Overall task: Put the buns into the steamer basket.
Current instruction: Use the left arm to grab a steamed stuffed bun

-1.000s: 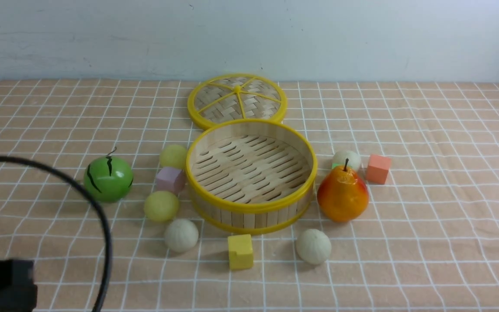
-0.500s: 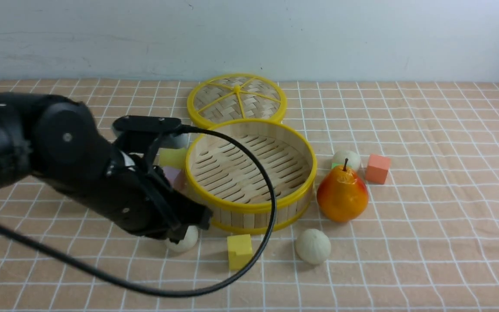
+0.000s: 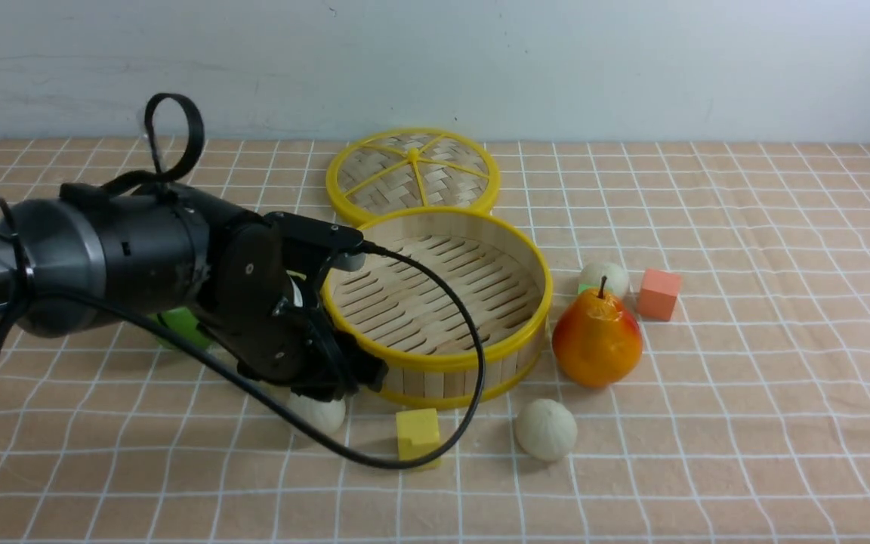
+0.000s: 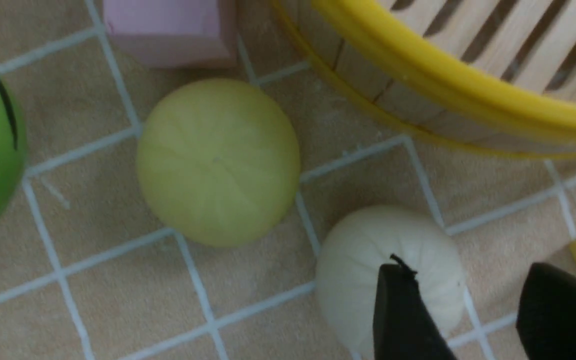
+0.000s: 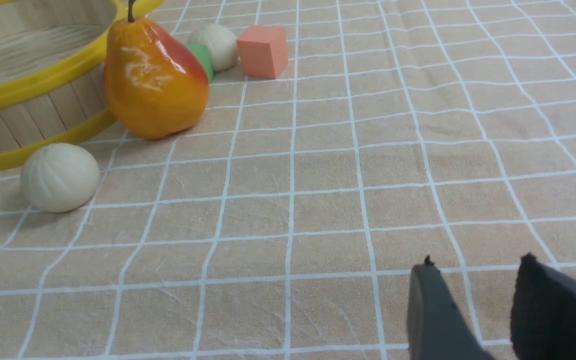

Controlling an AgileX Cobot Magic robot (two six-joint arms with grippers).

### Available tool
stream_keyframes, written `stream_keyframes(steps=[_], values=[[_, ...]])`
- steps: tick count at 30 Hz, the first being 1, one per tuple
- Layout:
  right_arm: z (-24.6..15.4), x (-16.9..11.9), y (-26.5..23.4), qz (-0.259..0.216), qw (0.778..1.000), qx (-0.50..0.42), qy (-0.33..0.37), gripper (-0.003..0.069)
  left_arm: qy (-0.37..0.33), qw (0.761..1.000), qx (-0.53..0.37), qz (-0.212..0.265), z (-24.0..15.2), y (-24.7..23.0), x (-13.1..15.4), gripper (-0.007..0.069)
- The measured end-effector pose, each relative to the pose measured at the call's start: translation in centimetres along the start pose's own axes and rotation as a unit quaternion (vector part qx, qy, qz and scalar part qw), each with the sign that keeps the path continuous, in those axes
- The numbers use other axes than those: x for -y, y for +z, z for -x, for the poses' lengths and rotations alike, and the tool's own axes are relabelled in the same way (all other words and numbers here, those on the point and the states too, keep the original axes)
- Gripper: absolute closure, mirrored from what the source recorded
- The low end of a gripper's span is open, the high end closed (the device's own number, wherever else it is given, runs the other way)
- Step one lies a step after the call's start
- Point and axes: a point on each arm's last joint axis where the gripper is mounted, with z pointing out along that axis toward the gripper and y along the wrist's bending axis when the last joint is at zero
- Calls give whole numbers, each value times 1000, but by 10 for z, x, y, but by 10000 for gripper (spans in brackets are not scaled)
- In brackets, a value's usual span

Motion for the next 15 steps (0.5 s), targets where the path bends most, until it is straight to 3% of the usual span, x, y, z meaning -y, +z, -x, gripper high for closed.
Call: stream_keyframes(steps=[7, 15], values=[[0, 0, 0, 0, 1000, 0, 0, 420, -30, 999, -7, 12, -1, 20, -16, 316], [0, 0, 0, 0, 1000, 0, 0, 420, -38, 999, 1, 6, 0, 20, -15, 321]])
